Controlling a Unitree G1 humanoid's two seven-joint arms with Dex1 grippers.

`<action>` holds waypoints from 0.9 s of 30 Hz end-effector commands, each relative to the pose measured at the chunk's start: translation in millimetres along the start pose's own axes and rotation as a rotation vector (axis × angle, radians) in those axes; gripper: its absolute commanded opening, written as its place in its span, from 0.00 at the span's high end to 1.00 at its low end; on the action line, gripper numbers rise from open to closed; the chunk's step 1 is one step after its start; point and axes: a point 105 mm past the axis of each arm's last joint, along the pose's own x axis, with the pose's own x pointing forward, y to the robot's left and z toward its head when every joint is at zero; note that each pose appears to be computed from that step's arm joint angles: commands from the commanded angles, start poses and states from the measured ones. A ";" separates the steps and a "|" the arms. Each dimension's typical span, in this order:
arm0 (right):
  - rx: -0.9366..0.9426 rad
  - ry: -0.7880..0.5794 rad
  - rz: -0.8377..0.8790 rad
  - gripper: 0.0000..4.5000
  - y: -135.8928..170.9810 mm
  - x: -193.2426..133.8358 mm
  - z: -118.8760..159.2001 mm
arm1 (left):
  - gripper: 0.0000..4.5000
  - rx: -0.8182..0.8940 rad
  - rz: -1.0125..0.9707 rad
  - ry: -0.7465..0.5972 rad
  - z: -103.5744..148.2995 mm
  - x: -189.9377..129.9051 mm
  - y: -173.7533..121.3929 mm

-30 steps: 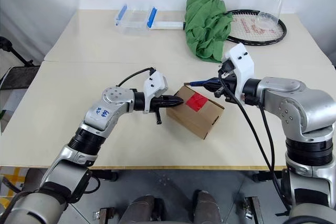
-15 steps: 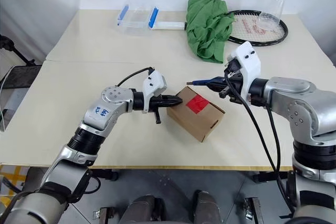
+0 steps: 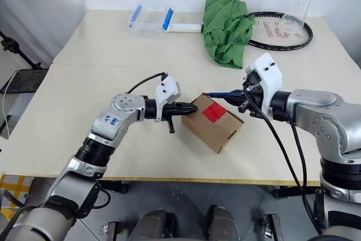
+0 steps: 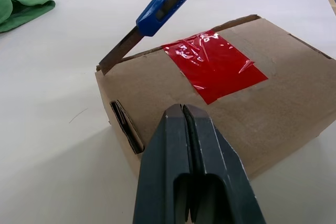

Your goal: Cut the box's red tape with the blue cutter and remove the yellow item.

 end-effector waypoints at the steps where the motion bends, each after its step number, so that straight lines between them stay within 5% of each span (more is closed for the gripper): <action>1: -0.021 -0.029 -0.049 0.97 -8.8 -10.9 8.7 | 0.99 0.000 0.007 0.014 -1.3 0.4 2.3; 5: -0.013 -0.082 -0.040 0.97 -8.6 -12.9 21.6 | 0.99 -0.001 0.004 0.011 -1.3 1.8 1.5; 27: -0.012 0.012 -0.002 0.97 -2.6 -10.6 0.5 | 0.99 -0.005 0.006 0.012 -2.4 3.1 1.8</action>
